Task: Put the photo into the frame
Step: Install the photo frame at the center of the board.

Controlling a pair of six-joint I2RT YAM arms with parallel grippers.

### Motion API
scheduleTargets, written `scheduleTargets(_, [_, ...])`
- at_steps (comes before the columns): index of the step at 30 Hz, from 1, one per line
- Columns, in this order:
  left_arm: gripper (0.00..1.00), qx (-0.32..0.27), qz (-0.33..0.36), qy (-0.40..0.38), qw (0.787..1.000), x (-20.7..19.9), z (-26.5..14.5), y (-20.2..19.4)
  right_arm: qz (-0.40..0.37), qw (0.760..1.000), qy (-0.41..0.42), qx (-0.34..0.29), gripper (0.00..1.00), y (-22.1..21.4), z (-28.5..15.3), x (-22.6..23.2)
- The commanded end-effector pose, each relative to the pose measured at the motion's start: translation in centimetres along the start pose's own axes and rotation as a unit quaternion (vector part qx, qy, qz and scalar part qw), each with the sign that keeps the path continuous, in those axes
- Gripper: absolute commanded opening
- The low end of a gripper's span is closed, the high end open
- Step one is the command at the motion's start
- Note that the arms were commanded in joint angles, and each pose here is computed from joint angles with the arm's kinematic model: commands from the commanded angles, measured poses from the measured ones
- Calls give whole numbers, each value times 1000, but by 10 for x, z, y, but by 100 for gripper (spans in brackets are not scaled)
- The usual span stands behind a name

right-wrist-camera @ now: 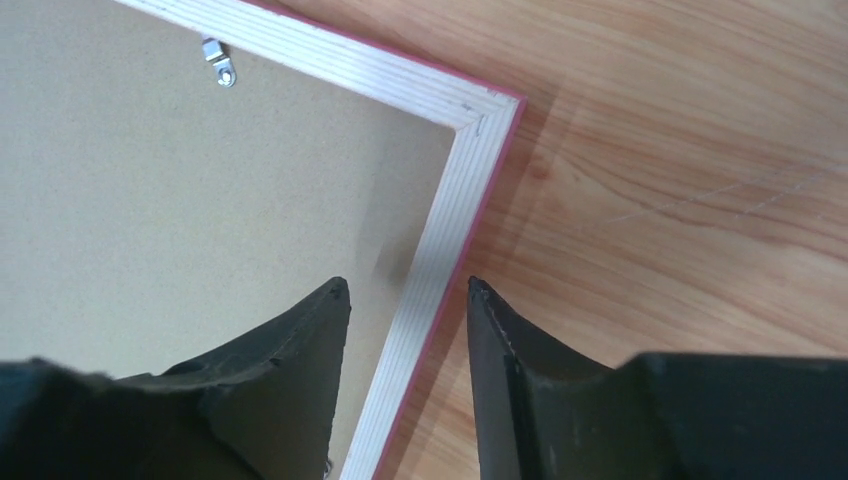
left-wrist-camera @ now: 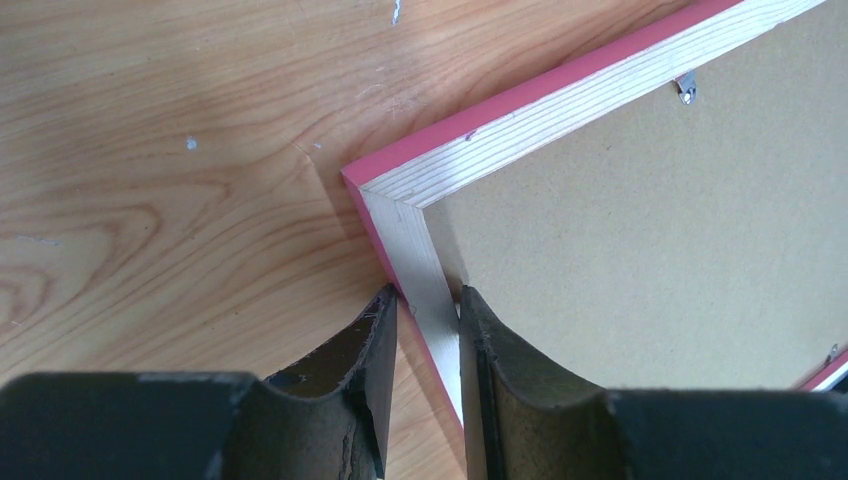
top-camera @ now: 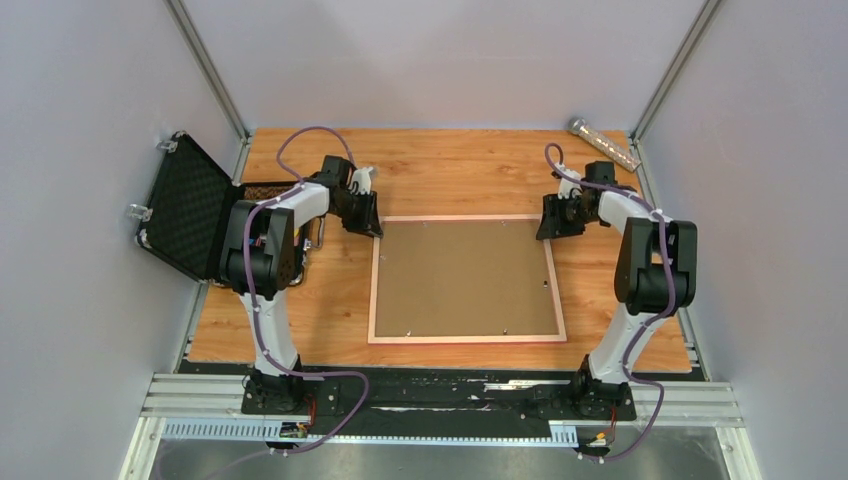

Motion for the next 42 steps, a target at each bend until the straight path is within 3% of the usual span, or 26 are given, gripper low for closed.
scheduleTargets(1, [28, 4, -13, 15, 1000, 8, 9, -11, -24, 999, -11, -33, 47, 9, -25, 10])
scheduleTargets(15, [12, 6, -37, 16, 999, 12, 18, -16, -64, 998, -23, 1, 55, -53, -55, 38])
scheduleTargets(21, [0, 2, -36, 17, 999, 12, 17, -14, -66, 998, -15, 13, 55, -73, -56, 47])
scheduleTargets(29, [0, -1, -36, 17, 999, 11, 16, -14, -48, 998, -6, 37, 54, -90, -50, 52])
scheduleTargets(42, [0, -2, -35, 16, 999, 11, 16, -14, -33, 998, 0, 61, 43, -99, -42, 53])
Point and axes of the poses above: each gripper's point midway between its finger pads, its own z axis out along the fingers, its own x axis along the line the jaws close on, y = z × x, the point moved 4 cm from there along -z, back along the fingers, and after that the axes turned 6 degrees about -z, right-handed, at the moved point
